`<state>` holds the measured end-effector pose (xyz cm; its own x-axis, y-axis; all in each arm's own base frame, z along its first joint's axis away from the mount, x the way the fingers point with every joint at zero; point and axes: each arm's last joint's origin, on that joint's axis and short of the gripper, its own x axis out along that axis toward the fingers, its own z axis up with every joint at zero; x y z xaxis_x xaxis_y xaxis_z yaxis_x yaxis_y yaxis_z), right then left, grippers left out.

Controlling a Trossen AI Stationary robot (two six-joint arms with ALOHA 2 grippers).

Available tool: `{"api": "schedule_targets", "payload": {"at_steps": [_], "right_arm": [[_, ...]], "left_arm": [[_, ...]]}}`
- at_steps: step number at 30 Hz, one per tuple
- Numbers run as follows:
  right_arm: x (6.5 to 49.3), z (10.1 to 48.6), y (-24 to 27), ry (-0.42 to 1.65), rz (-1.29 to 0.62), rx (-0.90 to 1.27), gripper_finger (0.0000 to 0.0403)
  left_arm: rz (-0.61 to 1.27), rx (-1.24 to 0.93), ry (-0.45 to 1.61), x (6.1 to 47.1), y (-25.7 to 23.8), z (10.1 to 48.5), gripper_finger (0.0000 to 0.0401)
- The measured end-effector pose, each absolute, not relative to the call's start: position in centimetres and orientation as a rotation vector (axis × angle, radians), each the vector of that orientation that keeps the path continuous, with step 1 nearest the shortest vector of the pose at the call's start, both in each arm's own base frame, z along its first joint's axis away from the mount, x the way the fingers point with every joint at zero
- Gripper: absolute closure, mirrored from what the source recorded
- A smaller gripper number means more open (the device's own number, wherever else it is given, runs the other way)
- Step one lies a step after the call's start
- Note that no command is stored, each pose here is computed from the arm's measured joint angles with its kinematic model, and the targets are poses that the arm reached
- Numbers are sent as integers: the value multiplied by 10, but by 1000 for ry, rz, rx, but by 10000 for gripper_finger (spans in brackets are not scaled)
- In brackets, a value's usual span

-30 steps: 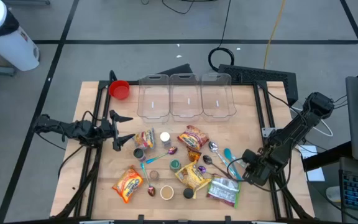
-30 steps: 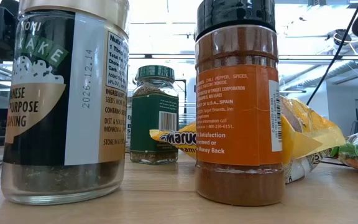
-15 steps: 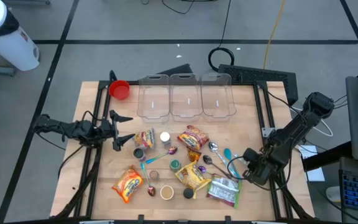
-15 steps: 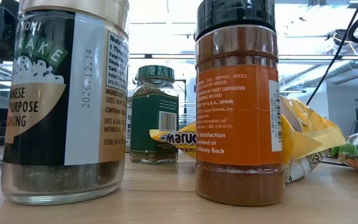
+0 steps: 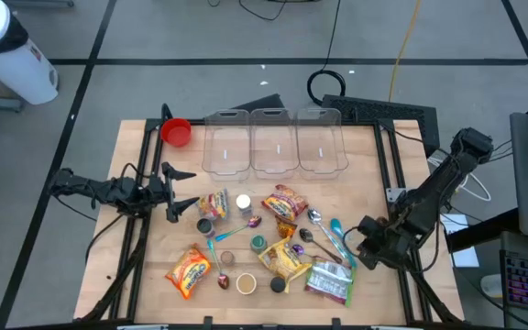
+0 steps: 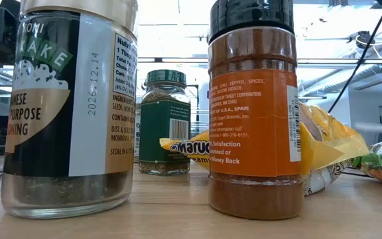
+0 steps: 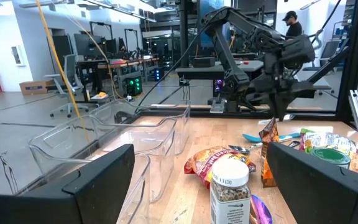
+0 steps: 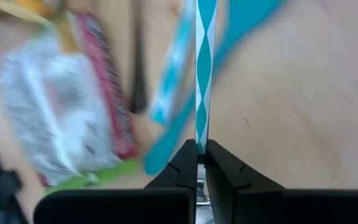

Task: Pick & Place Food Item
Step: Put the right white spoon into the right transparent bin

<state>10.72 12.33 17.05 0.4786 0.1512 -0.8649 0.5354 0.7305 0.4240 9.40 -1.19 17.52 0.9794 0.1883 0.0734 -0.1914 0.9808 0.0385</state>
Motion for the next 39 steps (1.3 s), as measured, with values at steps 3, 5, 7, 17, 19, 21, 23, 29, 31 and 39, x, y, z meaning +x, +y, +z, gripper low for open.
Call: {"api": "schedule_targets", "payload": {"at_steps": [3,5,7,17,19,21,23,29,31,39], "right_arm": [[110,178,124,968,-208,743,399],[112,183,124,896,-180,726,400],[116,187,125,811,-155,708,400],[148,210,117,453,-129,506,400],[155,215,113,399,-130,456,398],[162,220,108,354,-138,412,398],[169,224,102,310,-154,372,397],[192,233,81,186,-238,275,396],[198,236,73,144,-273,254,395],[213,247,33,42,-446,132,395]], "left_arm": [[191,45,-70,94,-12,175,27],[191,45,-70,94,-12,175,27],[191,45,-70,94,-12,175,27],[192,45,-70,94,-12,175,27],[191,45,-70,94,-12,175,27],[191,45,-70,94,-12,175,27],[192,45,-70,94,-12,175,27],[191,45,-70,94,-12,175,27],[191,45,-70,94,-12,175,27],[192,45,-70,94,-12,175,27]]}}
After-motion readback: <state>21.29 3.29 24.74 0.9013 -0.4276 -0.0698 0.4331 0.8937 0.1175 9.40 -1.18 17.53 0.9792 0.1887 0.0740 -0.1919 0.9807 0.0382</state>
